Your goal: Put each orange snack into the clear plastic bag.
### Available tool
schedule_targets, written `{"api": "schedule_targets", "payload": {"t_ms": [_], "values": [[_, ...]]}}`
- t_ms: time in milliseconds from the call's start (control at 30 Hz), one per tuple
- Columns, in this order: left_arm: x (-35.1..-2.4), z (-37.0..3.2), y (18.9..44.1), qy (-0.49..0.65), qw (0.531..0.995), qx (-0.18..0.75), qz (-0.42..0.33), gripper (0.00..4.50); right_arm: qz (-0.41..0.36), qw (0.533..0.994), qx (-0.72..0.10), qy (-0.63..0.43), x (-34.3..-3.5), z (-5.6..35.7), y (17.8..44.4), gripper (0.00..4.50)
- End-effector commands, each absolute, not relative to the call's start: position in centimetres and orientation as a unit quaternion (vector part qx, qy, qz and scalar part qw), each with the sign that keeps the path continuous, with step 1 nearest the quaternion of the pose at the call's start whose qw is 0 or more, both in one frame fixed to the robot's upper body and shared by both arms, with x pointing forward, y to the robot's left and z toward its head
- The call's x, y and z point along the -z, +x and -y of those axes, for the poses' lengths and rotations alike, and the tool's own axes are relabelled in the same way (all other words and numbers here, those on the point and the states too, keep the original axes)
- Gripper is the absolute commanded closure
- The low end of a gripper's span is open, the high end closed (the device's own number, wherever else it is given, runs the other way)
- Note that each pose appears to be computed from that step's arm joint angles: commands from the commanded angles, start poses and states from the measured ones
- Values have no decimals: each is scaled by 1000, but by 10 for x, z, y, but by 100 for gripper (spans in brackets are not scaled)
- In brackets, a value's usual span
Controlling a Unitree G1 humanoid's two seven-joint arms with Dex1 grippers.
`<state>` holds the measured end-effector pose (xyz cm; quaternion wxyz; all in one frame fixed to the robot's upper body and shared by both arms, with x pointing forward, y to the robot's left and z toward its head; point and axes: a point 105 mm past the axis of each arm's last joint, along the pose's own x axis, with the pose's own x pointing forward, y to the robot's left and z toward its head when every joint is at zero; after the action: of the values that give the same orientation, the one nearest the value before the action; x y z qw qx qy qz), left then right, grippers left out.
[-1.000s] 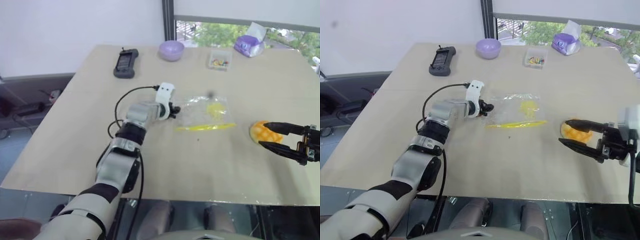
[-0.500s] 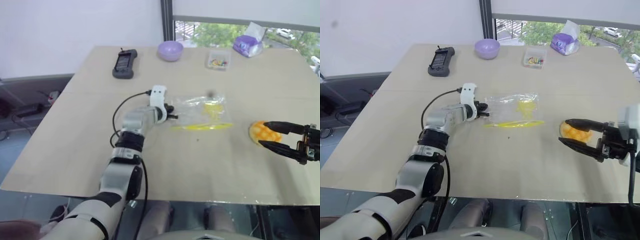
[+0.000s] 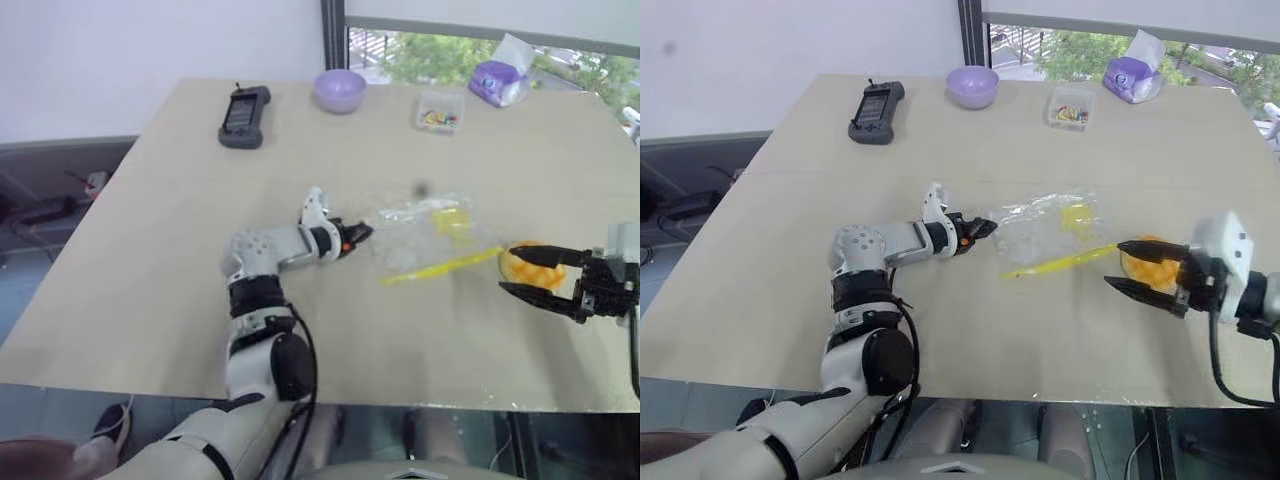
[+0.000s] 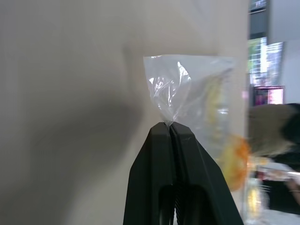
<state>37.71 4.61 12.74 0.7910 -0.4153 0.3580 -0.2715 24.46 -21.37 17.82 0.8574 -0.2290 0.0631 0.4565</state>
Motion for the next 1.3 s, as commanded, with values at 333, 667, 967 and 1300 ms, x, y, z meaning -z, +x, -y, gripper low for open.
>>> {"api": "schedule_targets", "payload": {"t_ms": [333, 667, 967, 1300], "values": [[-197, -46, 378, -476, 766, 309, -303, 442, -48, 831, -380, -402, -159, 228, 280, 186], [-202, -44, 376, -486, 760, 309, -303, 442, -28, 807, -353, -473, -126, 203, 315, 186], [-179, -55, 373, -454, 778, 284, -329, 442, -43, 819, -338, -462, -118, 194, 359, 186], [-173, -61, 373, -445, 785, 276, -330, 450, -50, 803, -372, -463, -107, 188, 370, 271]]}}
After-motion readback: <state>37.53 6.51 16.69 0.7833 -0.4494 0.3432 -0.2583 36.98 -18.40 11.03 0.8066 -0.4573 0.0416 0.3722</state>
